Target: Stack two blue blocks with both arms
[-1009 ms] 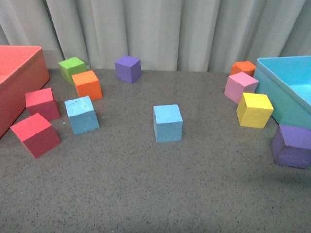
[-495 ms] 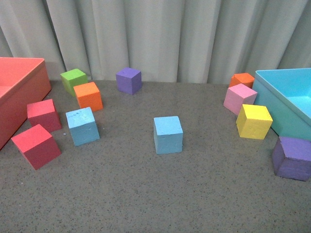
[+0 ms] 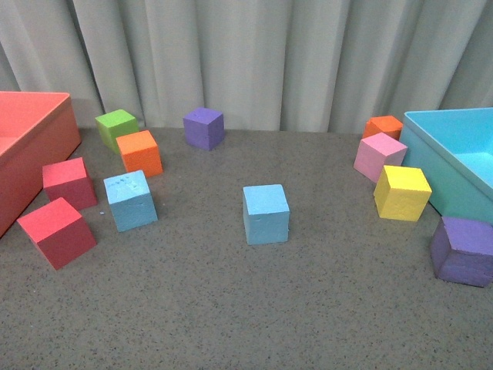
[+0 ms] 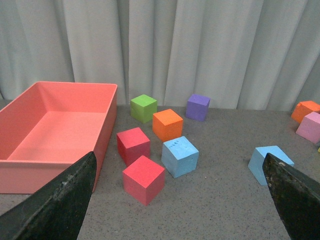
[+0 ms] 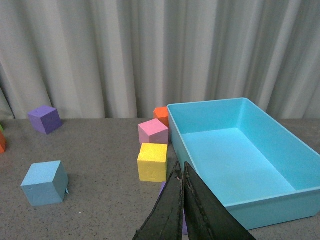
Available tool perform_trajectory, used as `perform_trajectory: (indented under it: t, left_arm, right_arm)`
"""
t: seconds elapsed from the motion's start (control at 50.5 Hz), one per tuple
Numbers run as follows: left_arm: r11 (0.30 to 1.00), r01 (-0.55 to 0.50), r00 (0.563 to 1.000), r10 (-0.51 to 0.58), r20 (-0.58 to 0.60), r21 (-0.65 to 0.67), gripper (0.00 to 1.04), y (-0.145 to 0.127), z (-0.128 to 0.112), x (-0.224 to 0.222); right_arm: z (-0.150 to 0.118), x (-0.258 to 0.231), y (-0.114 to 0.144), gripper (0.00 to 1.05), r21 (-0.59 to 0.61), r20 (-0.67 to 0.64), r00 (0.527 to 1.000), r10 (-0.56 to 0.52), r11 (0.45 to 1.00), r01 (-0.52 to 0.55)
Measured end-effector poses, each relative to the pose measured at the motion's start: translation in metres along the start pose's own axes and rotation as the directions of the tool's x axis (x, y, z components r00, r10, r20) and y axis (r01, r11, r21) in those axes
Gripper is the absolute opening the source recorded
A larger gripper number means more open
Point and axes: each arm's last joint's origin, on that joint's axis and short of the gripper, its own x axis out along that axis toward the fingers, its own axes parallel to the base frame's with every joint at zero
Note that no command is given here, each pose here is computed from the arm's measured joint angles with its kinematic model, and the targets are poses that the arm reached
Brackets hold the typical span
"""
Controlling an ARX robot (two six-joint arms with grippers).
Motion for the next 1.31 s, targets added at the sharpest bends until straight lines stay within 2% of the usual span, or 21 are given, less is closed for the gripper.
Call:
perform_trajectory:
  t: [0.871, 0.989, 1.148, 1.187, 1.306]
  left_arm:
    - [1.000, 0.000, 1.000, 0.000, 0.000, 0.000, 0.98, 0.000, 0.000, 0.000]
    - [1.000, 0.000, 1.000, 0.000, 0.000, 0.000, 0.98, 0.000, 0.000, 0.000]
    - [1.000, 0.000, 1.000, 0.000, 0.000, 0.000, 0.98, 0.000, 0.000, 0.000]
    - [1.000, 0.000, 1.000, 0.000, 0.000, 0.000, 0.98, 0.000, 0.000, 0.000]
    - [1.000, 0.000, 1.000, 0.000, 0.000, 0.000, 0.98, 0.000, 0.000, 0.000]
  right_arm:
    - [0.002, -0.022, 0.000, 0.01, 0.000, 0.011, 1.000, 0.000, 1.000, 0.000]
    - [-0.003, -0.030, 0.000, 0.01, 0.000, -0.024, 1.000, 0.003, 1.000, -0.003]
    - [-0.001, -0.033, 0.000, 0.01, 0.000, 0.005, 1.000, 0.003, 1.000, -0.003]
    - [-0.001, -0.033, 0.000, 0.03, -0.001, 0.005, 1.000, 0.003, 1.000, -0.003]
    - [-0.001, -0.033, 0.000, 0.20, -0.001, 0.005, 1.000, 0.003, 1.000, -0.003]
